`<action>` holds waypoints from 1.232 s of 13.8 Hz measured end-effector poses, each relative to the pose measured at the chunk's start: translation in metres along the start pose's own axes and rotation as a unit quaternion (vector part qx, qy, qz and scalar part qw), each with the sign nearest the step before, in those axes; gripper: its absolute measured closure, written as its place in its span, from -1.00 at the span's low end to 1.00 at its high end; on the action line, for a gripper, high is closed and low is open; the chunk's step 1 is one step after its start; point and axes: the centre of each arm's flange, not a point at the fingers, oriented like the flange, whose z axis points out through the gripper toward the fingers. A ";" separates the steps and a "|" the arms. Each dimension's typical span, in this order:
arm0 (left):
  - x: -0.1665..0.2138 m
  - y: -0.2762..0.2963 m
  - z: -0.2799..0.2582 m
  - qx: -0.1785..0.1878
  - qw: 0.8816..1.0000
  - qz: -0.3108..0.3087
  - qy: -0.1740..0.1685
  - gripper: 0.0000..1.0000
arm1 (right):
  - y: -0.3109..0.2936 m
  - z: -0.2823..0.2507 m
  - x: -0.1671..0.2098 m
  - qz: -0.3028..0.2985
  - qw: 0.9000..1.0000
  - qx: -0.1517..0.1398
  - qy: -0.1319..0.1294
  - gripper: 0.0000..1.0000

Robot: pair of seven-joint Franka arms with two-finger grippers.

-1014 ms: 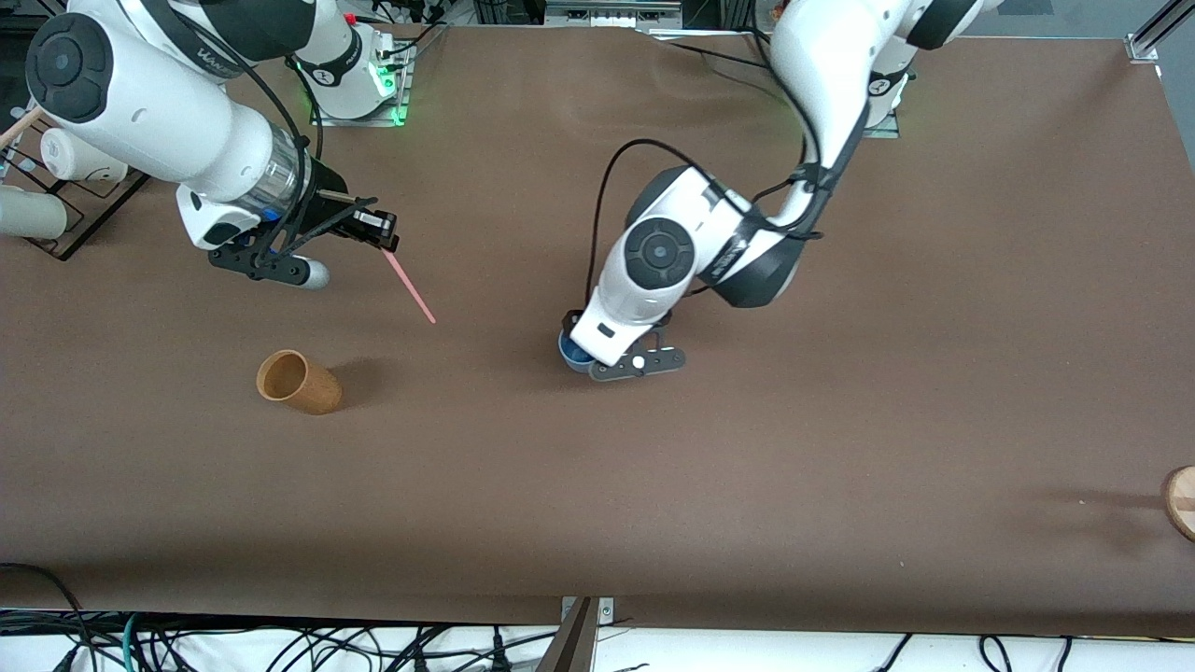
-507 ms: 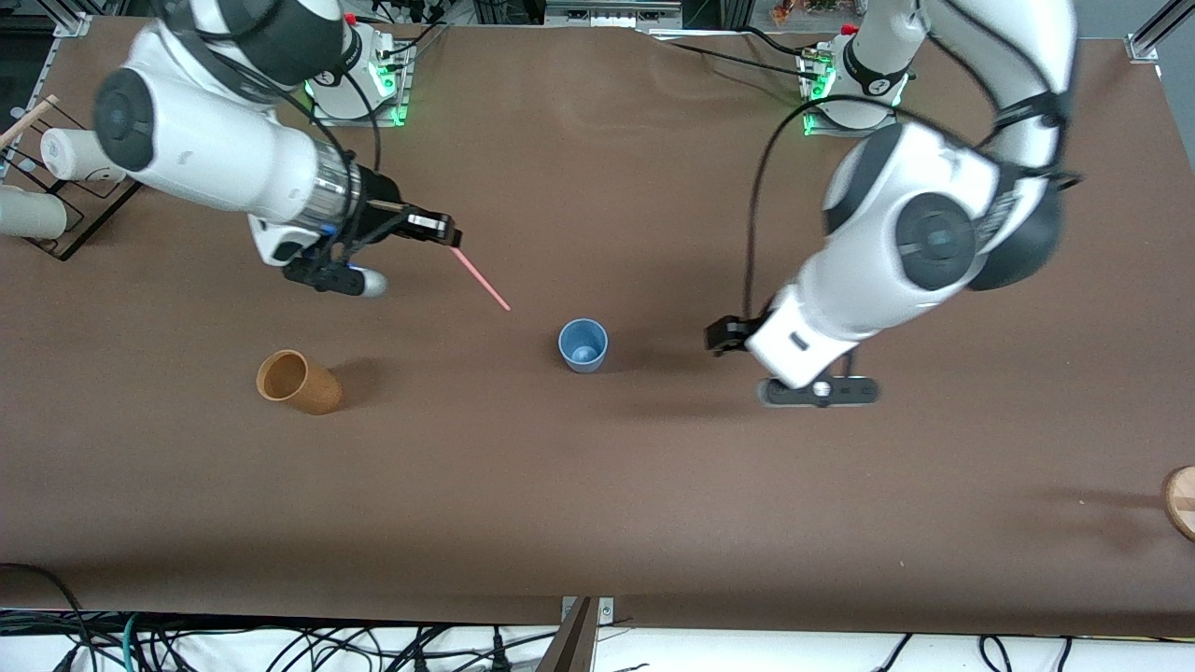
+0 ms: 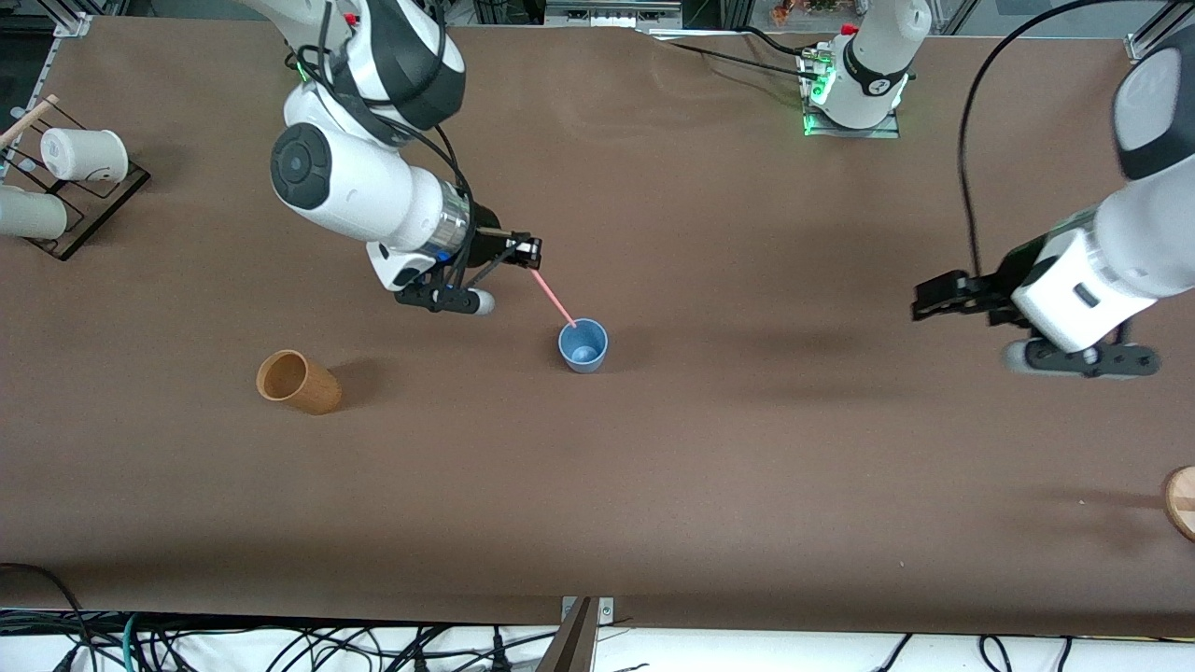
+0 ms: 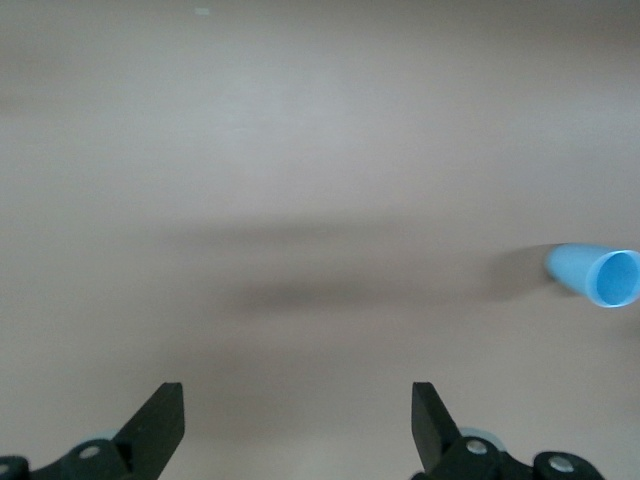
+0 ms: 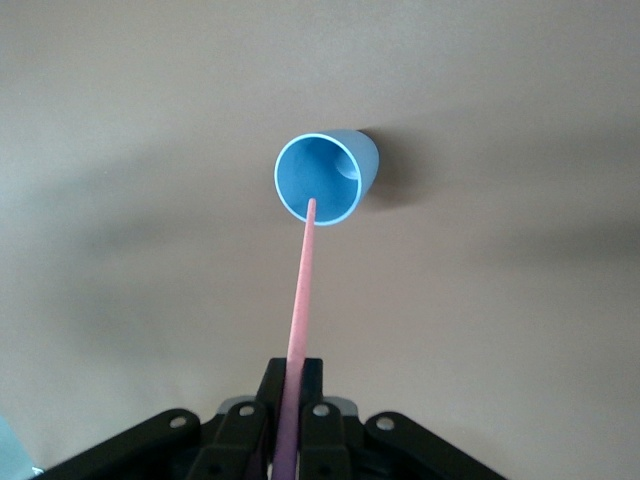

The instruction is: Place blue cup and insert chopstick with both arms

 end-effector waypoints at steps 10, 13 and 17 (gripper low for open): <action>-0.069 -0.054 -0.017 0.028 0.999 0.013 -0.024 -1.00 | -0.008 0.023 0.007 -0.066 0.992 -0.077 0.068 -0.37; -0.069 -0.054 -0.012 0.028 0.999 0.013 -0.030 -1.00 | -0.003 -0.022 0.010 -0.094 0.984 -0.100 0.112 -0.98; -0.069 -0.050 -0.009 0.028 0.999 0.016 -0.032 -1.00 | 0.052 -0.103 0.035 -0.151 0.968 -0.161 0.123 -1.00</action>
